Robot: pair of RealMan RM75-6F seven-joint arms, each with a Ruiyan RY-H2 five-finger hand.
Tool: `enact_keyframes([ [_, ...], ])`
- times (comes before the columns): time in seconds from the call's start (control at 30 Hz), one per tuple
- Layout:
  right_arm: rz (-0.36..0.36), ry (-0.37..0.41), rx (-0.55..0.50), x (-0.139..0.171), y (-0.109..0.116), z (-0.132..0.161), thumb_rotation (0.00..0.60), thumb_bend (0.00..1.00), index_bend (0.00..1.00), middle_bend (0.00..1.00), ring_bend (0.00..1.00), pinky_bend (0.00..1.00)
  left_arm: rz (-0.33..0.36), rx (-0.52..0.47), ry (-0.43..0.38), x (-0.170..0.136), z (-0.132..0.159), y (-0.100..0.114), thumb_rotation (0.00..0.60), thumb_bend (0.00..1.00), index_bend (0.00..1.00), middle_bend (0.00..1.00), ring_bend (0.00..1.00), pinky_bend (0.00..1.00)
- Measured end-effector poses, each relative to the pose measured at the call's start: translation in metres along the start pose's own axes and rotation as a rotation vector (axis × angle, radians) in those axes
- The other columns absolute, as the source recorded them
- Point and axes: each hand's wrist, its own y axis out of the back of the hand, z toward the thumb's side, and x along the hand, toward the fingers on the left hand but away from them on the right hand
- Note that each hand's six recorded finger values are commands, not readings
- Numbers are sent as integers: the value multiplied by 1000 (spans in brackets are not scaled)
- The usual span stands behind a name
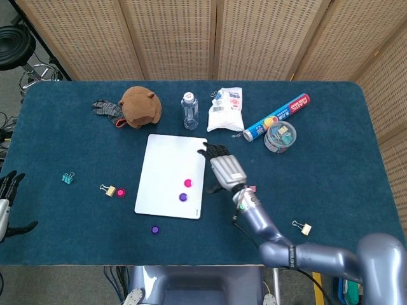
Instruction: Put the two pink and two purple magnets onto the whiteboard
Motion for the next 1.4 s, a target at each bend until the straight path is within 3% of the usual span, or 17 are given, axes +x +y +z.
enact_keyframes([
  [0.13,-55,-33,81,34,22,-43,600,130,107,0,0,0,-3,1,-19,-1,4,-1,600,84,0,0,0,0],
  [0.3,-67,-109,155,84,36,-103,600,130,106,0,0,0,-27,-4,-47,-1,11,-7,600,92,0,0,0,0],
  [0.57,-68,-217,158,156,45,-165,600,130,106,0,0,0,-73,13,-132,6,35,-18,600,93,0,0,0,0],
  [0.7,-84,-286,125,208,44,-193,600,131,126,0,0,0,-101,39,-163,13,49,-24,600,94,0,0,0,0],
  [0.97,-150,-299,59,268,51,-204,600,130,155,0,0,0,-154,64,-215,33,78,-30,600,93,0,0,0,0],
  [1.1,-218,-304,31,288,59,-203,600,130,157,0,0,0,-184,109,-279,48,98,-37,600,111,15,0,0,0],
  [1.23,-243,-279,15,295,63,-199,600,130,161,0,0,0,-225,164,-339,64,116,-50,600,219,101,0,0,0],
  [1.4,-255,-263,-2,298,67,-197,600,130,168,0,0,0,-265,176,-389,75,130,-66,600,262,166,0,0,0],
])
